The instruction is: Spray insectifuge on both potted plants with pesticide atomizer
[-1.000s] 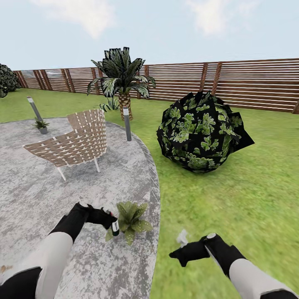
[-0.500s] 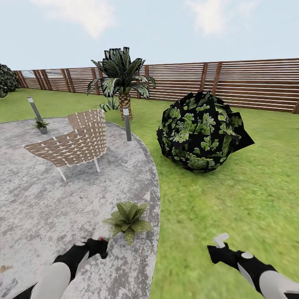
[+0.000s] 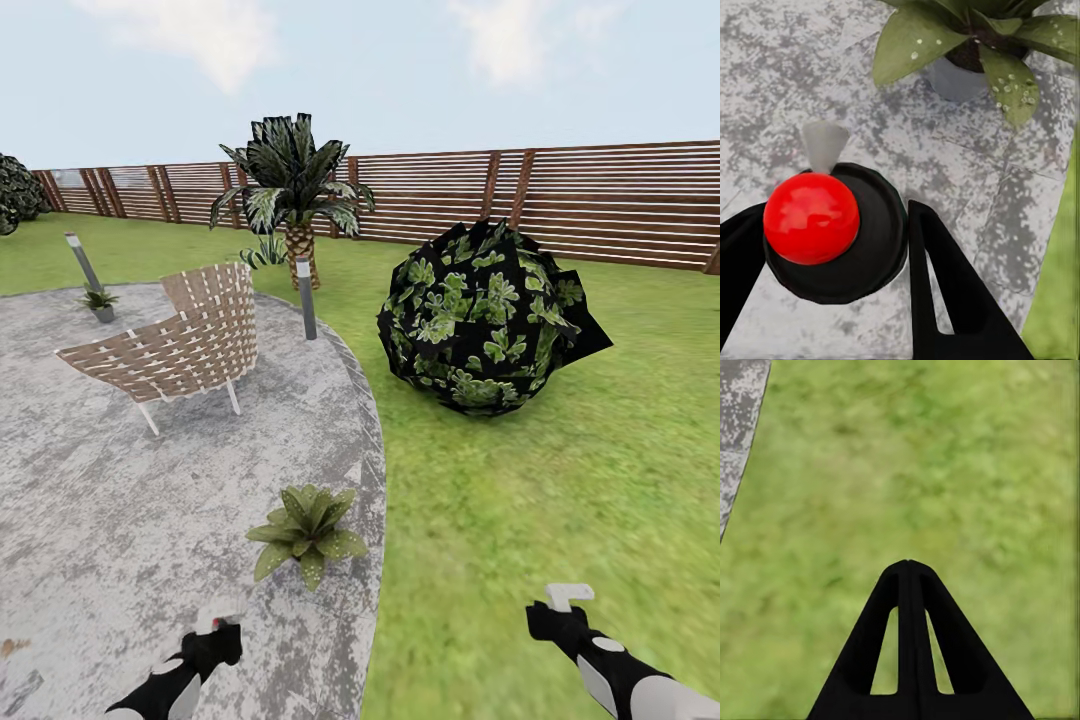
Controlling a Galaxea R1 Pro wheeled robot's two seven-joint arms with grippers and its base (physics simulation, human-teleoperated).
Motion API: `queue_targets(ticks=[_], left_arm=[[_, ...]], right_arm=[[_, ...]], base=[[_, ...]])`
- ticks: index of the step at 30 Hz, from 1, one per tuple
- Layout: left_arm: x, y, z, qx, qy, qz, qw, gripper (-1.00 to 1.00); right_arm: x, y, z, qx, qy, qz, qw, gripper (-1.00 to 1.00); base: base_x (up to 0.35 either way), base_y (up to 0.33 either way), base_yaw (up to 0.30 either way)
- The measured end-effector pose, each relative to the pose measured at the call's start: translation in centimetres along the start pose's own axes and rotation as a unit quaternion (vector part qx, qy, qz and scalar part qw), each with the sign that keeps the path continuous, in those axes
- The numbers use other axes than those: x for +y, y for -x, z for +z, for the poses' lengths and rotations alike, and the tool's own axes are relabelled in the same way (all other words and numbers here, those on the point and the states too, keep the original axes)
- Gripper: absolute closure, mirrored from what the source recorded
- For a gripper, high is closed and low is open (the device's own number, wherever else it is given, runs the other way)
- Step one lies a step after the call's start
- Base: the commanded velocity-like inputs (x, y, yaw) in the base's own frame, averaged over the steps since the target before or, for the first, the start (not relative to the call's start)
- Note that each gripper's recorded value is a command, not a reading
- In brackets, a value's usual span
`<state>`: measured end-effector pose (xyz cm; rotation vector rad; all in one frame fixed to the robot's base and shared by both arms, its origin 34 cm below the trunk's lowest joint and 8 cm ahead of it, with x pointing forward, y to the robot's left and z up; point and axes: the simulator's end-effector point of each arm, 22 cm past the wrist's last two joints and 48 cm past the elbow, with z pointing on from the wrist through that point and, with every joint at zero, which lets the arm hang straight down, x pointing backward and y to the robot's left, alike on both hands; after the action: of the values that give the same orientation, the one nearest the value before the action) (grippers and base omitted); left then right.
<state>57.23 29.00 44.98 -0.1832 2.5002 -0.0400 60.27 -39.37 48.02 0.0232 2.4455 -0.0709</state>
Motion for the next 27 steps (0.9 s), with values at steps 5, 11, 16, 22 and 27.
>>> queue_targets(ticks=[5,11,16,22,27], left_arm=[[0.2,-0.3,0.0,0.0,0.006,-0.043,0.999,1.0],[0.5,-0.4,-0.1,-0.001,0.01,-0.064,0.9979,1.0],[3.2,-0.7,-0.3,0.001,0.073,-0.066,0.9951,1.0],[3.8,-0.8,-0.4,0.0,0.088,-0.067,0.9938,1.0],[3.5,-1.6,-0.5,0.005,0.086,-0.068,0.9939,1.0]], right_arm=[[0.0,0.0,0.0,0.0,-0.001,0.0,1.0,-1.0],[0.3,-0.2,0.0,0.001,0.002,-0.001,1.0,-1.0],[0.8,-0.2,0.1,0.002,0.005,-0.002,1.0,-1.0],[0.9,-0.3,0.1,0.003,0.006,-0.003,1.0,-1.0],[1.0,-0.3,0.1,0.003,0.007,-0.004,1.0,-1.0]], base=[[0.0,0.0,0.0],[0.0,0.0,0.0],[0.0,0.0,0.0],[0.0,0.0,0.0],[0.0,0.0,0.0]])
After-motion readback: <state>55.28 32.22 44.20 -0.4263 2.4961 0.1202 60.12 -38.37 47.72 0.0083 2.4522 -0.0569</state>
